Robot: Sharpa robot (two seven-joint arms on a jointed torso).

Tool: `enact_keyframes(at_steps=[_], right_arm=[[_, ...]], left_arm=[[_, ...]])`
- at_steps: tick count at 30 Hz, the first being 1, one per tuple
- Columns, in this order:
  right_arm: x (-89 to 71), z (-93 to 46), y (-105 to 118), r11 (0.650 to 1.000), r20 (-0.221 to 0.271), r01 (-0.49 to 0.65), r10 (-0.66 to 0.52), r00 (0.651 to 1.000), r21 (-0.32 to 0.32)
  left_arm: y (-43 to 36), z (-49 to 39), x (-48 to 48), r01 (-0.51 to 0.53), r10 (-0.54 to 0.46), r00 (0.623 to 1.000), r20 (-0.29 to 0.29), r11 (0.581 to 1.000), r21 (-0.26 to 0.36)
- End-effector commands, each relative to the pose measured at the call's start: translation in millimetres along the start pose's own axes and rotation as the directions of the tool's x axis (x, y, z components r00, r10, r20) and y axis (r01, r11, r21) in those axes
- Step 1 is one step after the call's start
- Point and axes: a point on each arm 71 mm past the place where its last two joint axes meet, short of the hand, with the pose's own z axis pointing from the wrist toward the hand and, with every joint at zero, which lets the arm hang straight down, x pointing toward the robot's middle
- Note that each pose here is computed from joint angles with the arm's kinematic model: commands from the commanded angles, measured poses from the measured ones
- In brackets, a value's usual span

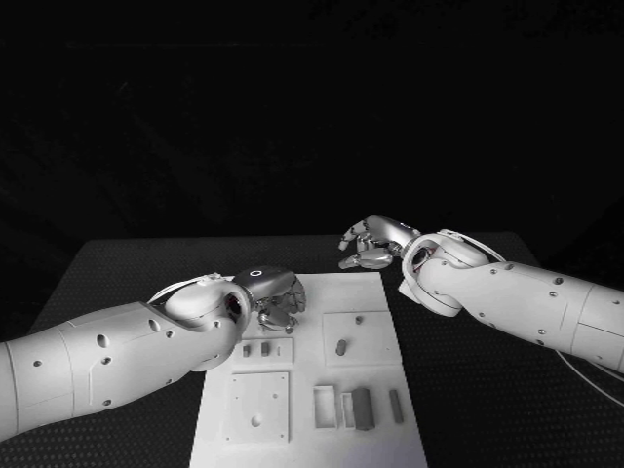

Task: Assemble the parts on the task board

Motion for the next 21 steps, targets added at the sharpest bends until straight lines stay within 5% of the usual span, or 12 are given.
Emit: enact_keyframes(at_steps=[1,21], right_arm=[[1.0,0.2,1.3,1.000,-0.010,0.001,-0.001,1.000,-0.010],[0.4,-1.0,1.0,1.000,-0.011,0.001,-0.001,1.000,-0.010]], left_arm=[[-2.7,2.2,9.2,-0.096,0.099,0.993,-0.064,0.995,0.037],[3.2,4.5,21.1,-0.131,0.132,0.988,-0.085,0.991,0.014]])
